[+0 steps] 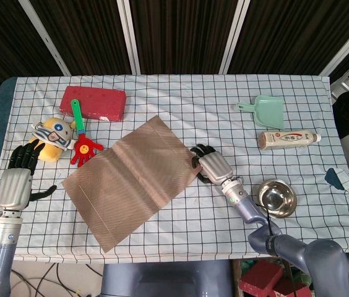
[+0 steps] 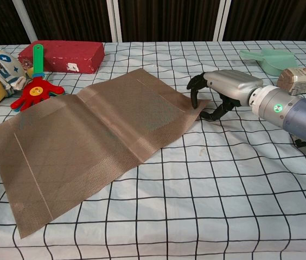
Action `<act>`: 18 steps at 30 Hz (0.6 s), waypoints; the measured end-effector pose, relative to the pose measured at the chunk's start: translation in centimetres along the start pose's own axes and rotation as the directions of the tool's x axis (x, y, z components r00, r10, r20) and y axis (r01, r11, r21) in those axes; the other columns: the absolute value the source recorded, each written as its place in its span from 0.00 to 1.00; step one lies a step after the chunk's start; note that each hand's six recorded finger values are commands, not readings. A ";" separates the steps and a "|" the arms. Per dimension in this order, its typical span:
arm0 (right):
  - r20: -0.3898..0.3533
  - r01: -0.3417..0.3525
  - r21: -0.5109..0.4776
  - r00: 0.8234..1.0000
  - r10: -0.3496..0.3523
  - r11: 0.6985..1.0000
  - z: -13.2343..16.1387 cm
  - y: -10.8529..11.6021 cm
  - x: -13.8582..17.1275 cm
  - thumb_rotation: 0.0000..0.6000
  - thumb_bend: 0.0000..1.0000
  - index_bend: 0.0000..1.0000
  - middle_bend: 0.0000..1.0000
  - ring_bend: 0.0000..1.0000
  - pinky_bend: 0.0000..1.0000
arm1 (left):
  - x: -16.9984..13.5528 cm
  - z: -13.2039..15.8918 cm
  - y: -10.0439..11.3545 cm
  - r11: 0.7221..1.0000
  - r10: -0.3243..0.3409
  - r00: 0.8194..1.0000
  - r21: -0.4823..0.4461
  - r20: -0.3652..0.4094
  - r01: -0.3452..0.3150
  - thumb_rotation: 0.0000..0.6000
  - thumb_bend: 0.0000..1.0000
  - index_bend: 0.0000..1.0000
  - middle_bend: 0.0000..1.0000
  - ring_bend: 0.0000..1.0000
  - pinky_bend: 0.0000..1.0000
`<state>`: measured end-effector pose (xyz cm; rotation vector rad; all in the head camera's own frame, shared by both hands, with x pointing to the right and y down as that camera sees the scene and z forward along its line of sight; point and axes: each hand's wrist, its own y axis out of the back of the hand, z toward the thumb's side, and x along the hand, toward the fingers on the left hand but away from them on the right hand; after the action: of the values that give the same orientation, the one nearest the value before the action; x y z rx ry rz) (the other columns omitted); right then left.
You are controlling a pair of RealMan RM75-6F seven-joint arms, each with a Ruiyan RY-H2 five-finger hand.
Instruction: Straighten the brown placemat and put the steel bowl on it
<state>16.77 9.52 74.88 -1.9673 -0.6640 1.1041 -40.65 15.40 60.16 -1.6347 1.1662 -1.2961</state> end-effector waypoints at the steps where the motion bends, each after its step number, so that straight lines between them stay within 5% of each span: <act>1: -0.001 0.002 -0.002 1.000 -0.002 1.000 0.0 0.0 0.0 1.00 0.36 0.54 0.21 0.10 0.19 | 0.0 0.0 0.0 1.000 0.000 1.000 0.000 0.000 0.000 1.00 0.04 0.03 0.00 0.00 0.00; 18: -0.036 0.024 -0.018 0.999 -0.025 1.000 0.7 0.6 1.5 1.00 0.39 0.60 0.25 0.11 0.19 | -0.1 0.1 -0.1 1.000 -0.003 1.000 0.001 0.004 0.003 1.00 0.04 0.03 0.00 0.00 0.00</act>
<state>16.91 10.55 73.46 -1.9844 -0.6787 1.0490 -40.52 15.50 60.18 -1.6380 1.1607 -1.2950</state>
